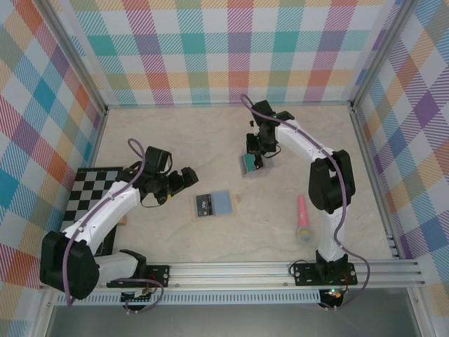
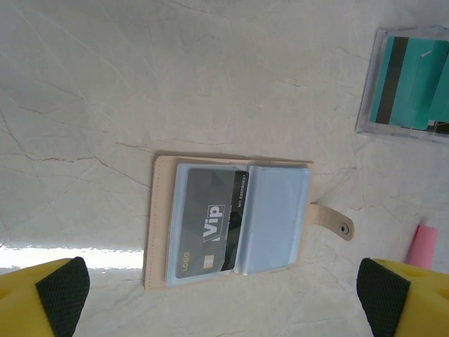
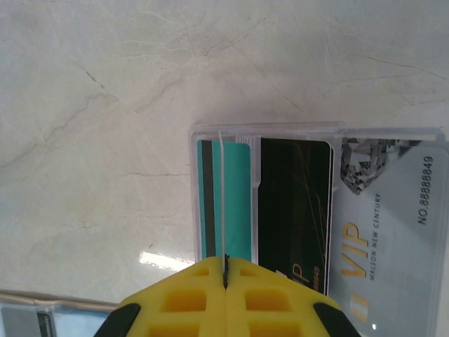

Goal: Take the credit cards out of the card holder

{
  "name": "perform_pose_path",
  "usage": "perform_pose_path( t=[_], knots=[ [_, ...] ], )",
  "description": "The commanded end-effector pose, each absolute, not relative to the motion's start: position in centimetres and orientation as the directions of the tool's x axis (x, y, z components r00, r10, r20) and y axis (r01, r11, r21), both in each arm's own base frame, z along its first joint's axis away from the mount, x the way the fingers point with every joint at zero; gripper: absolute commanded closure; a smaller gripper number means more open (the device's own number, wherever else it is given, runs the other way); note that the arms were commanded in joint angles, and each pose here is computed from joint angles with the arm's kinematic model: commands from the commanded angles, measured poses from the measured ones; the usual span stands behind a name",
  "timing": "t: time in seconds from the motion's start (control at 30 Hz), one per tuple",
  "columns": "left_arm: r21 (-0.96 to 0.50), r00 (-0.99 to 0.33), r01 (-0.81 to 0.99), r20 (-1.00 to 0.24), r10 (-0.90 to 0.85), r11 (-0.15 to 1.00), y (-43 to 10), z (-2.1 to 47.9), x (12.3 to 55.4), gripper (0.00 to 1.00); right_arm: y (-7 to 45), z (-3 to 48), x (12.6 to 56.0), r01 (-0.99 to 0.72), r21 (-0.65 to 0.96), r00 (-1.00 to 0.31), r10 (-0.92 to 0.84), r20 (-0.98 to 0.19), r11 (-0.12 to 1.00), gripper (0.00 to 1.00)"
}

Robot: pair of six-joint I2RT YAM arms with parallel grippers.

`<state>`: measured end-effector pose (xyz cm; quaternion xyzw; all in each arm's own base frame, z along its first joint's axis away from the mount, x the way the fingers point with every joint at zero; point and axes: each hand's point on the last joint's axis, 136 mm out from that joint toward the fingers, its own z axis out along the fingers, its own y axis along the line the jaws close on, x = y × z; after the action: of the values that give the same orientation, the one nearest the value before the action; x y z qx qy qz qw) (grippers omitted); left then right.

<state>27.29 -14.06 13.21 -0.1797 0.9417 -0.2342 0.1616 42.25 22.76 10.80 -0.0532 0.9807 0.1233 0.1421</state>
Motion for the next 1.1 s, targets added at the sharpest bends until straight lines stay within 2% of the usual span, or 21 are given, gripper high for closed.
perform_pose_path(
  t=[0.0, 0.2, 0.3, 0.4, 0.8, 1.07],
  knots=[
    [-0.504, -0.878, -0.249, -0.242, -0.413, 0.827, -14.0, 13.8, 28.2, 0.0, 22.8, 10.8, 42.5, -0.15, 0.224, -0.956, -0.083, -0.28, 0.963, 1.0],
    [-0.509, -0.882, -0.252, -0.23, -0.412, 0.823, -14.1, 13.2, 28.1, 0.0, 22.8, 9.6, 42.0, -0.153, 0.222, -0.964, -0.096, -0.248, 0.963, 1.0],
    [-0.509, -0.885, -0.253, -0.222, -0.409, 0.823, -14.2, 13.1, 28.1, 0.0, 22.7, 9.2, 41.9, -0.151, 0.216, -0.967, -0.098, -0.236, 0.965, 0.96],
    [-0.509, -0.888, -0.255, -0.214, -0.408, 0.822, -14.3, 12.9, 28.1, 0.0, 22.7, 9.5, 41.8, -0.149, 0.218, -0.966, -0.095, -0.241, 0.965, 1.0],
    [-0.516, -0.89, -0.257, -0.203, -0.407, 0.817, -14.6, 12.7, 28.2, 0.0, 22.4, 10.6, 40.4, -0.147, 0.25, -0.965, -0.083, -0.249, 0.957, 1.0],
    [-0.519, -0.892, -0.259, -0.196, -0.409, 0.814, -14.7, 12.7, 28.3, 0.0, 22.8, 10.1, 41.5, -0.148, 0.244, -0.961, -0.081, -0.264, 0.958, 0.98]
  ],
)
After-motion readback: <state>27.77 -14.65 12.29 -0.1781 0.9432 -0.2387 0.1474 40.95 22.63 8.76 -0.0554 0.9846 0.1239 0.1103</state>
